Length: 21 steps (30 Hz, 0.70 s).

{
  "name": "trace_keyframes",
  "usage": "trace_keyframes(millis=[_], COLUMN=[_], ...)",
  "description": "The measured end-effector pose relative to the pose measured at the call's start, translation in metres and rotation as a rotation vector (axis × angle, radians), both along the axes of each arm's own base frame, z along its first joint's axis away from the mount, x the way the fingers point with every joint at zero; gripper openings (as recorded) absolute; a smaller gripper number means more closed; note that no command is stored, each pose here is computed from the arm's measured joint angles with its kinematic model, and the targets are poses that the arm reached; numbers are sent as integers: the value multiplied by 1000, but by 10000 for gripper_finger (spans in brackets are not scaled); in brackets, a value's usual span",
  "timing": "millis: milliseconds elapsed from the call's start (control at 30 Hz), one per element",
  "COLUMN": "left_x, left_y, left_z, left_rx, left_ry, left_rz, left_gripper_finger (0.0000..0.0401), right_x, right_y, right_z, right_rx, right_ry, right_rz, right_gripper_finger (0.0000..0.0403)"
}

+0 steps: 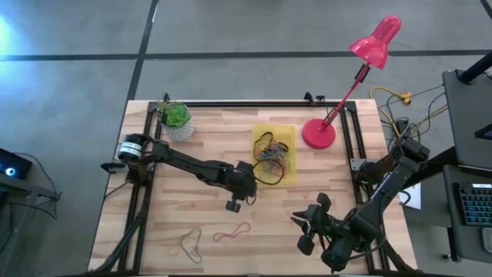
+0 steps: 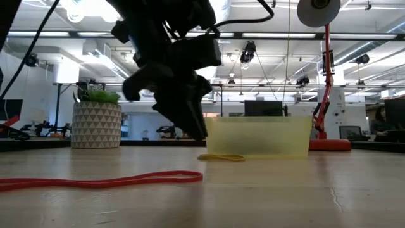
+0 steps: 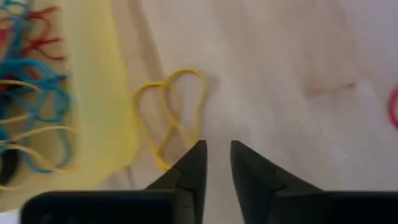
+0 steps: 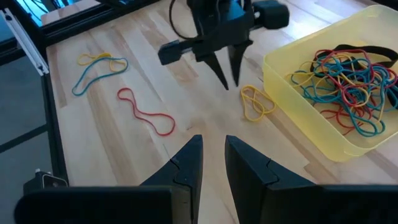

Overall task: Pick and place rubber bands into bin
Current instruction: Put the top yellow rubber band into the bin

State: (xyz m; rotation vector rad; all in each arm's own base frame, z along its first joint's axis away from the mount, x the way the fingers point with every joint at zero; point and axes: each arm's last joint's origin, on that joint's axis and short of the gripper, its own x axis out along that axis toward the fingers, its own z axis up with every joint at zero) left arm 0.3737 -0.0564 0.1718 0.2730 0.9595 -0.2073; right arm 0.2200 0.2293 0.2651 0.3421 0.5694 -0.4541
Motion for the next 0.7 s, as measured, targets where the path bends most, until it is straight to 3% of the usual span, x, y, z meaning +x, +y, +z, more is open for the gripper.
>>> trace_keyframes(millis=[233, 700], left_x=[2, 9], left_y=[1, 6], left_z=[0, -18], left_rx=[37, 43], left_ry=[-10, 26], left_rz=[-1, 11], left_gripper_finger=[104, 107], right_x=[0, -1], right_y=[0, -2], right_z=[-1, -6], right_rx=[9, -3], right_ry=[2, 7], right_rz=[-5, -11], right_gripper_finger=[59, 59])
